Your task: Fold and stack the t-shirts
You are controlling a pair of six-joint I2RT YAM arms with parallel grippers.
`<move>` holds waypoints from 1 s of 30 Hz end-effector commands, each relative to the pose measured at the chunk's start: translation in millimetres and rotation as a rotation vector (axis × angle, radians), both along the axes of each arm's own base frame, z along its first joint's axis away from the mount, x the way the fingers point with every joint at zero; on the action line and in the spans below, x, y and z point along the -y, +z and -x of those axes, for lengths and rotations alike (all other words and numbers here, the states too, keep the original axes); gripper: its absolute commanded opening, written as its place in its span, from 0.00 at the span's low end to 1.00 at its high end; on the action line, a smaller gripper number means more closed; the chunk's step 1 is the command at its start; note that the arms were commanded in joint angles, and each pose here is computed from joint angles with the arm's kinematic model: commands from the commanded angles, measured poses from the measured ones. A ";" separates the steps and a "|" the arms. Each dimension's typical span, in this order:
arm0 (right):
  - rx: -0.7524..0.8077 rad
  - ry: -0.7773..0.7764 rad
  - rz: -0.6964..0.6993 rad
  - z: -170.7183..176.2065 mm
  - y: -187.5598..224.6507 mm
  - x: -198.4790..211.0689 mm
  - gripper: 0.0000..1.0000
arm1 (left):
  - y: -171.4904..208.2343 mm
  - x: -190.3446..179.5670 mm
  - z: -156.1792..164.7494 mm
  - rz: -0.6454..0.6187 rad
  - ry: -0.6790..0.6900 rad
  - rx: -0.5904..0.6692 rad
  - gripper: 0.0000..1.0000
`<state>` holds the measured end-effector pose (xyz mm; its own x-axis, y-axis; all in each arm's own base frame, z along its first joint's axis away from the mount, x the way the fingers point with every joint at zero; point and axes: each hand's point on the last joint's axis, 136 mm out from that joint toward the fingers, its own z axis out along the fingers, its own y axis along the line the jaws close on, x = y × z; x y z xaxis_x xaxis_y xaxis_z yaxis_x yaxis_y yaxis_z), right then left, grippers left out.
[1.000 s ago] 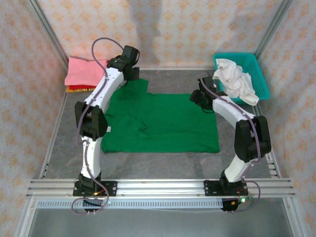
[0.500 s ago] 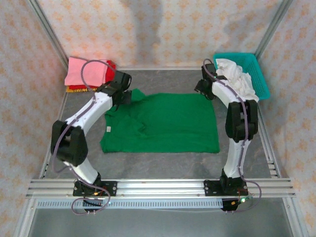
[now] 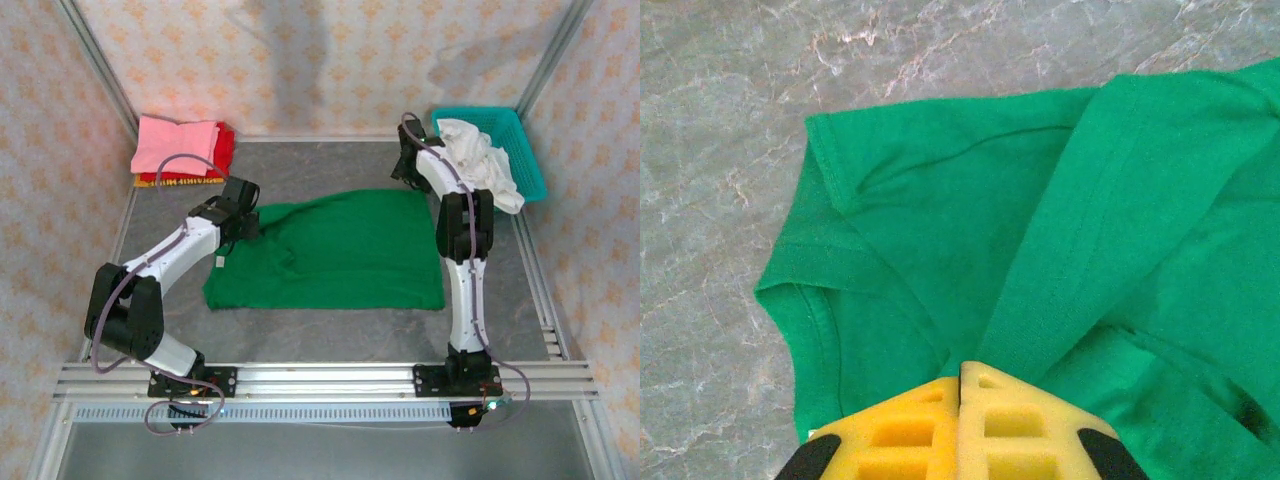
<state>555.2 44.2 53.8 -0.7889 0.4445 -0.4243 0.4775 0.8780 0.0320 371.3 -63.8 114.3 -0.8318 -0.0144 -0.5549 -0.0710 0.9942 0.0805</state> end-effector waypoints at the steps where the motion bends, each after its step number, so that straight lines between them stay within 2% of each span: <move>1: -0.074 -0.014 0.033 8.3 -17.1 5.4 0.70 | -2.0 -1.3 -5.7 -0.004 0.029 0.031 0.00; 6: -0.089 -0.010 0.023 7.2 -27.7 3.1 0.57 | 2.7 -0.4 -11.4 -0.001 0.034 0.047 0.00; 12: -0.061 -0.011 0.041 4.5 -16.8 6.5 0.23 | 14.2 -4.4 -25.2 -0.043 0.044 0.071 0.00; 15: -0.020 -0.006 0.050 0.7 -0.5 7.7 0.11 | 26.0 -6.8 -38.7 -0.078 0.051 0.100 0.00; 19: 0.026 -0.005 0.075 -1.1 22.8 12.9 0.00 | 45.5 -9.3 -58.5 -0.125 0.051 0.141 0.00; 30: 0.127 -0.012 0.072 -4.2 54.4 19.8 0.00 | 79.1 -14.6 -109.1 -0.237 0.047 0.200 0.00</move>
<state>555.0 35.4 82.7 -0.7648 0.4201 -0.4884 0.4722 0.8813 0.0186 470.3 -61.5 181.8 -0.7097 0.0552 -0.7023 -0.1350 0.9678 0.2125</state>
